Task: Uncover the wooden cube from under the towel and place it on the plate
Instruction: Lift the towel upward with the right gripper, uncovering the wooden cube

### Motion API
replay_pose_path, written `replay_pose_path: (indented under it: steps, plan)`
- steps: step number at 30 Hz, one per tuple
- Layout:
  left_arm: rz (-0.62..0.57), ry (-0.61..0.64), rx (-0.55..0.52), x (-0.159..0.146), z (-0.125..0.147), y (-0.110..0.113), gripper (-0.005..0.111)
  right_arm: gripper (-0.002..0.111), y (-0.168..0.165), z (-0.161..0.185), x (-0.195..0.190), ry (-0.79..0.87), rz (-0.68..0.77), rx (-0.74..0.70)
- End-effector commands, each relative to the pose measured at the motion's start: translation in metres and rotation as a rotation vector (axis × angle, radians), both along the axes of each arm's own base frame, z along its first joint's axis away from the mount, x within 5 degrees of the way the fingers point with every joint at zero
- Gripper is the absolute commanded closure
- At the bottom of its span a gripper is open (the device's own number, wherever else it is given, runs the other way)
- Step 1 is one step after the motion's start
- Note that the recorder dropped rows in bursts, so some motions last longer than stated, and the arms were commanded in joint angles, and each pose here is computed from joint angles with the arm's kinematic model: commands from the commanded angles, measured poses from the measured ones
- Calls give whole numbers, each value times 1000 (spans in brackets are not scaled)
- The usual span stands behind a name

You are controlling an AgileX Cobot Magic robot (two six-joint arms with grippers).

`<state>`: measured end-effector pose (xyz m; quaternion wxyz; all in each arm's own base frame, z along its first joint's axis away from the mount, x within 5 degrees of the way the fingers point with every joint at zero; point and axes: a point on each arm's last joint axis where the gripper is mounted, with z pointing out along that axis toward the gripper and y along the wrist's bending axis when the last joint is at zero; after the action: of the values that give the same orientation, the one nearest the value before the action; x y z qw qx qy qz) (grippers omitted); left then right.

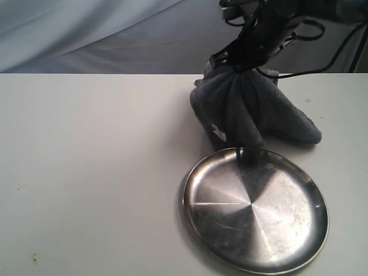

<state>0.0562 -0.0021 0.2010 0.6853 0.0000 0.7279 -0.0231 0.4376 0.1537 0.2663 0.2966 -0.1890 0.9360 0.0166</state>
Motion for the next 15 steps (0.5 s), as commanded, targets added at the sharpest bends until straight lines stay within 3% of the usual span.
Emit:
replay_pose_path:
  steps: [1,8,15]
  plan:
    - [-1,-1,-1,0,-1,0,105,108,-2,45,-9,-161,8,58]
    - [0,-1,-2,0,-1,0,105,108,-4,93,-22,-327,11,165]
    - [0,-1,-2,0,-1,0,105,108,3,108,-29,-372,63,275]
